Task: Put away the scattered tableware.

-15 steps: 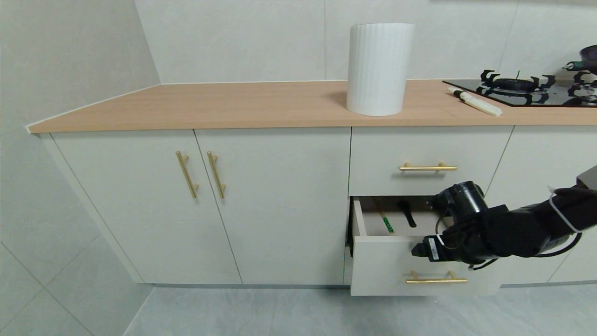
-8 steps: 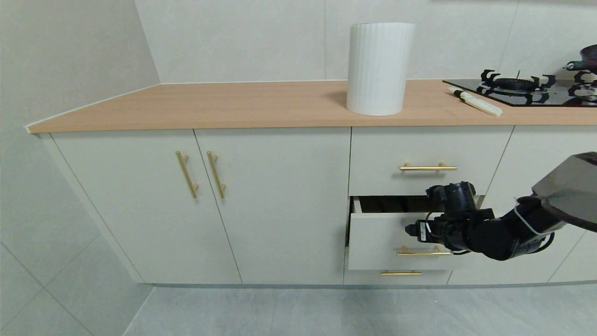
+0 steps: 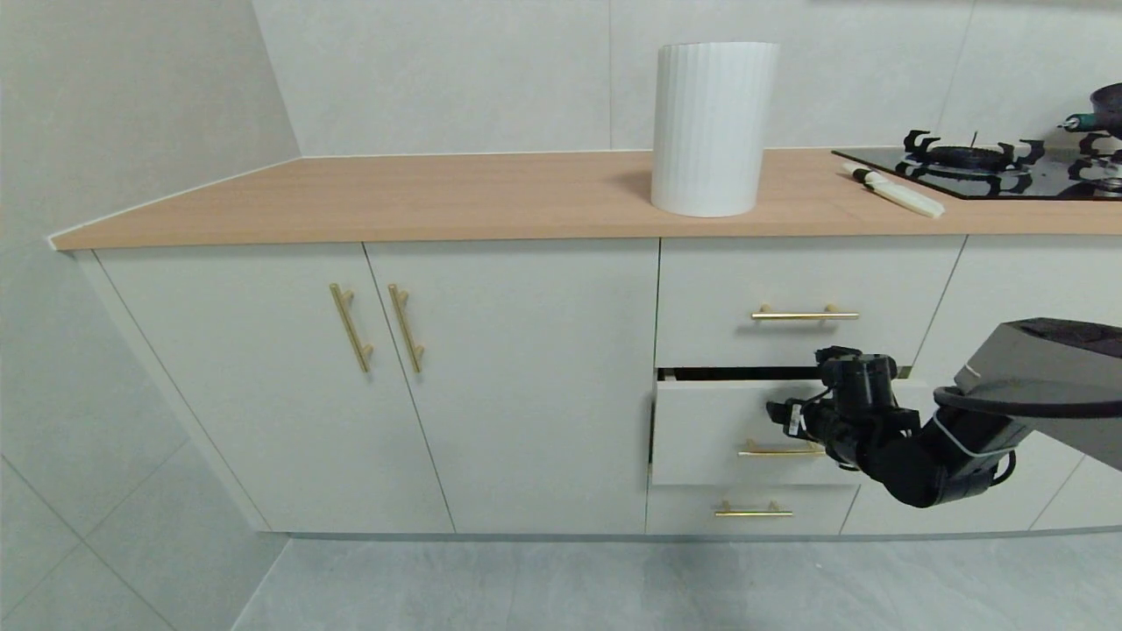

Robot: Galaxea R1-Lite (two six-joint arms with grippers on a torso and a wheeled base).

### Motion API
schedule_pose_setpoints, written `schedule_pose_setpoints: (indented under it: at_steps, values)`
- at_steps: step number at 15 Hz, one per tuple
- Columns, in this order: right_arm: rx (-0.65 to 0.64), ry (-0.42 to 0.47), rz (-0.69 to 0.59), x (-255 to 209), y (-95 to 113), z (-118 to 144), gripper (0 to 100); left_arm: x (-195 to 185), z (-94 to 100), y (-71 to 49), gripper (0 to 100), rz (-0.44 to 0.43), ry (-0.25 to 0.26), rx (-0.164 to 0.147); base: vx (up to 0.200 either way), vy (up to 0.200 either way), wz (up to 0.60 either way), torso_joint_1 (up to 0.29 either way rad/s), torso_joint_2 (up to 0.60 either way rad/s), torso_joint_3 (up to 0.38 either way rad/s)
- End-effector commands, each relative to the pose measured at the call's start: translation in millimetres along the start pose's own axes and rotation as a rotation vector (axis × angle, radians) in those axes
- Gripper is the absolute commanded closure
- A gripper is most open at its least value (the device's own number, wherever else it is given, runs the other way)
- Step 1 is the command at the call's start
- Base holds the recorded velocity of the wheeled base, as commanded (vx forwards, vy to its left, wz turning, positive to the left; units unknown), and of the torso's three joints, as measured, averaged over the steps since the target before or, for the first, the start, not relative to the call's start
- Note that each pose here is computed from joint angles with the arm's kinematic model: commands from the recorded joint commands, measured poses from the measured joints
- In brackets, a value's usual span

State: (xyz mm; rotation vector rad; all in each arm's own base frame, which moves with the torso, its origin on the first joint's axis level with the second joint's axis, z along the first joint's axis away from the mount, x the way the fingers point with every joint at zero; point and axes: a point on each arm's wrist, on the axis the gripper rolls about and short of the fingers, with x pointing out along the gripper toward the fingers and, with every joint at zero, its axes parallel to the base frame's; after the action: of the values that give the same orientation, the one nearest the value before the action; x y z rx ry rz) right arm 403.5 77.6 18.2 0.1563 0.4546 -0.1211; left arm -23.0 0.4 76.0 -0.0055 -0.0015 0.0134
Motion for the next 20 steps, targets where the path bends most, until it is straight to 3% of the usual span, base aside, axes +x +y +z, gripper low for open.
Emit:
schedule_pose_setpoints:
  at_steps: [1, 8, 16, 19, 20]
  values:
    - [0.009, 0.007, -0.02, 10.6, -5.3, -9.0, 0, 0.0, 0.2, 0.0, 0, 0.0, 0.0, -0.001, 0.0, 0.0, 0.0, 0.0, 0.0, 0.0]
    - [0.134, -0.068, -0.035, 32.0, 0.5, 2.1, 0, 0.0, 0.2, 0.0, 0, 0.0, 0.0, -0.001, 0.0, 0.0, 0.0, 0.0, 0.0, 0.0]
    - [0.172, -0.122, -0.076, 46.2, 3.9, 5.3, 0, 0.1, -0.2, 0.0, 0, 0.0, 0.001, -0.001, 0.0, 0.0, 0.0, 0.0, 0.0, 0.0]
    - [0.171, -0.127, -0.076, 27.1, 2.4, 15.9, 0, 0.1, -0.2, 0.0, 0, 0.0, 0.001, -0.001, 0.0, 0.0, 0.0, 0.0, 0.0, 0.0]
    - [0.167, -0.121, -0.059, -4.6, -0.5, 27.7, 0, 0.0, 0.2, 0.0, 0, 0.0, 0.0, -0.001, 0.0, 0.0, 0.0, 0.0, 0.0, 0.0]
